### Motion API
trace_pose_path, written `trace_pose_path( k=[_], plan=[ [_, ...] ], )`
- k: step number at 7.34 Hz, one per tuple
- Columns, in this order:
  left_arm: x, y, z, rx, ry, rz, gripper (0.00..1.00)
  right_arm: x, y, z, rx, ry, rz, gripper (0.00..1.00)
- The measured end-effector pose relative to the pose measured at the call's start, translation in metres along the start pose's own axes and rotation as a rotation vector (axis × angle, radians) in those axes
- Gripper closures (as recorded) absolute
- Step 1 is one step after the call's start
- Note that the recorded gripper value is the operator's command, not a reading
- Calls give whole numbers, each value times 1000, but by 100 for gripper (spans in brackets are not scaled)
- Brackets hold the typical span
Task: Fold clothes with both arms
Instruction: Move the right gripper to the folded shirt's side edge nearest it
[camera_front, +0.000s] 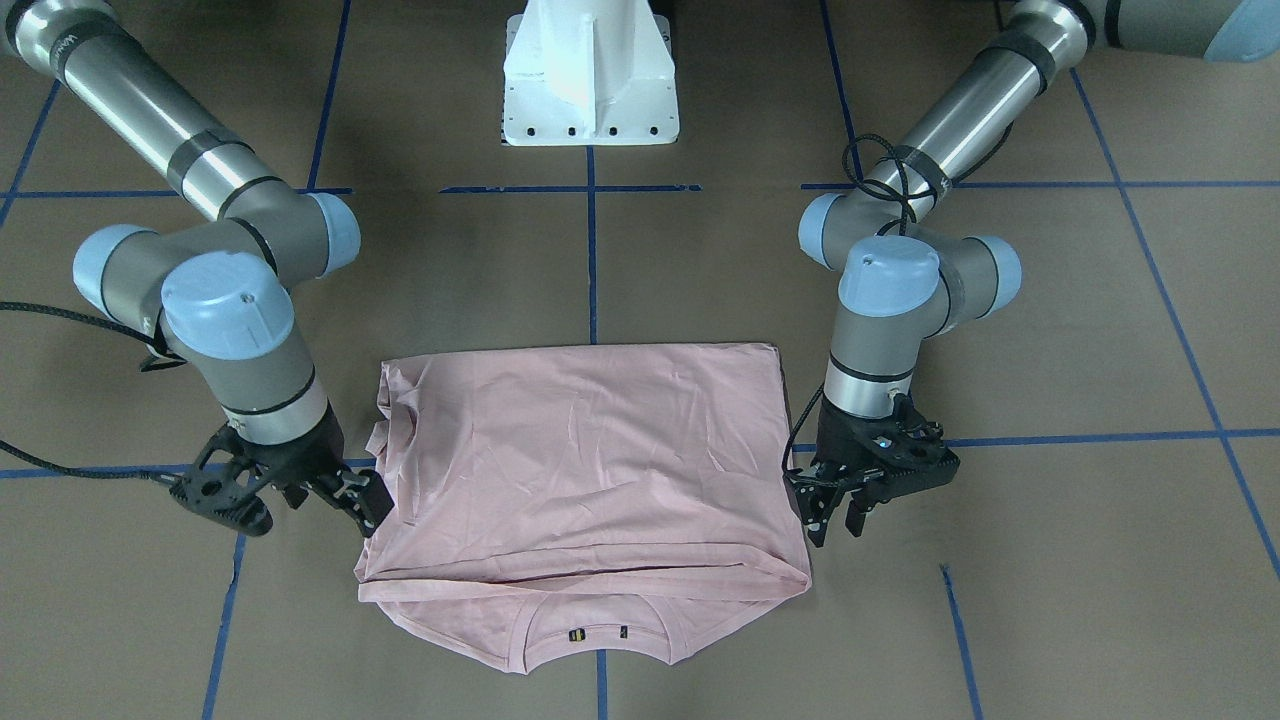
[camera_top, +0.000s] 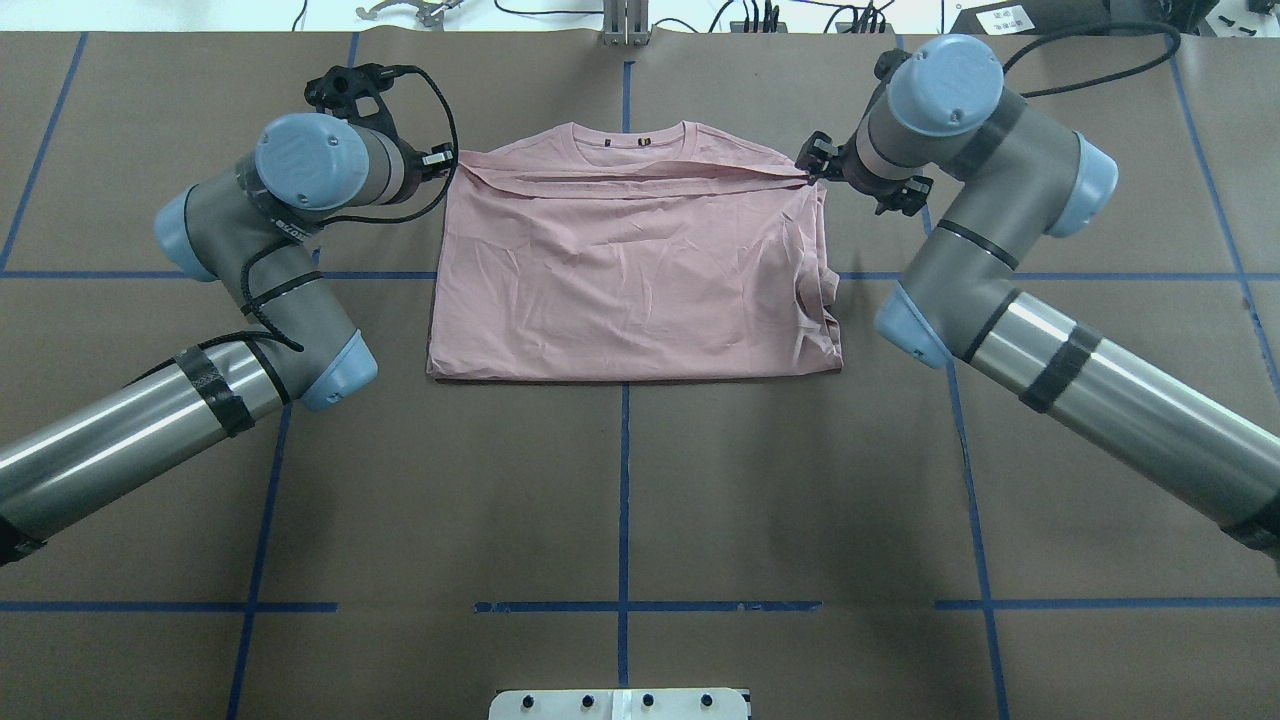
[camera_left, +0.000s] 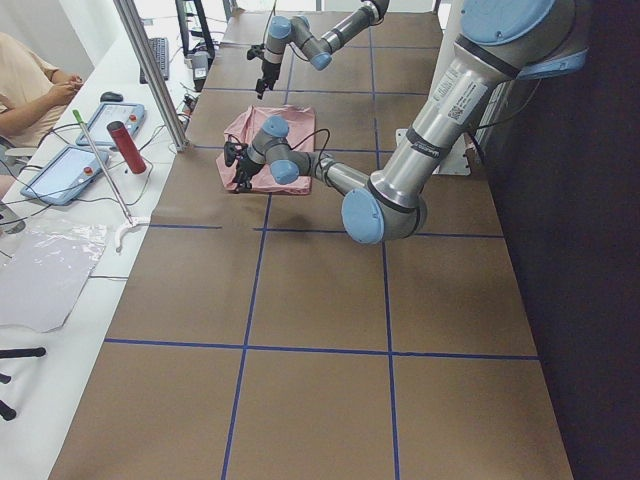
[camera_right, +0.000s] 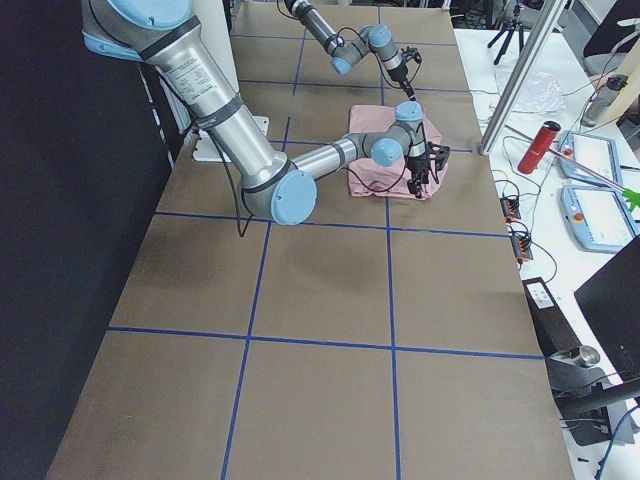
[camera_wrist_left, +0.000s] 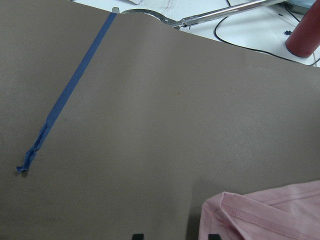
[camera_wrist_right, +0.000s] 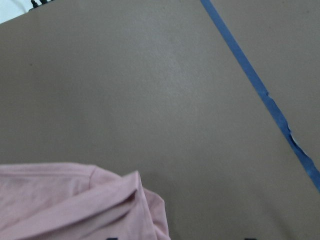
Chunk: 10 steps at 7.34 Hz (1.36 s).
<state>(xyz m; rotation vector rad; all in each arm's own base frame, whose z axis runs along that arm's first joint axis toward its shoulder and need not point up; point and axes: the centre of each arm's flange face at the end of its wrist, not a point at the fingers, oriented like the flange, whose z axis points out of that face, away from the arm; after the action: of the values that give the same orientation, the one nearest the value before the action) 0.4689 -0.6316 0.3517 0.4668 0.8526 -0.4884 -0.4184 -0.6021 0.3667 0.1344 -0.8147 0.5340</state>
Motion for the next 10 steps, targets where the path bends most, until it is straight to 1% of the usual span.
trace_pose_path(
  k=[1, 2, 3, 4, 5, 6, 7, 9, 10],
  plan=[
    [1, 0, -1, 0, 2, 1, 47, 29, 36, -16, -31, -26, 21, 0],
    [1, 0, -2, 0, 4, 1, 47, 51, 72, -27, -58, -39, 63, 4],
    [0, 0, -1, 0, 3, 1, 47, 63, 103, -30, -77, -38, 112, 12],
    [-1, 0, -1, 0, 2, 1, 47, 65, 128, -28, -86, -35, 148, 15],
    [-1, 0, -1, 0, 3, 1, 47, 61, 144, -24, -89, -33, 167, 15],
    [-1, 0, -2, 0, 3, -1, 47, 55, 152, -21, -91, -34, 174, 19],
    [0, 1, -2, 0, 3, -3, 47, 47, 155, -16, -91, -33, 176, 34],
    [-1, 1, -2, -1, 3, -3, 47, 40, 154, -10, -90, -29, 180, 100],
    [-1, 1, -2, -1, 3, -3, 47, 41, 153, -9, -88, -26, 181, 100]
  ],
)
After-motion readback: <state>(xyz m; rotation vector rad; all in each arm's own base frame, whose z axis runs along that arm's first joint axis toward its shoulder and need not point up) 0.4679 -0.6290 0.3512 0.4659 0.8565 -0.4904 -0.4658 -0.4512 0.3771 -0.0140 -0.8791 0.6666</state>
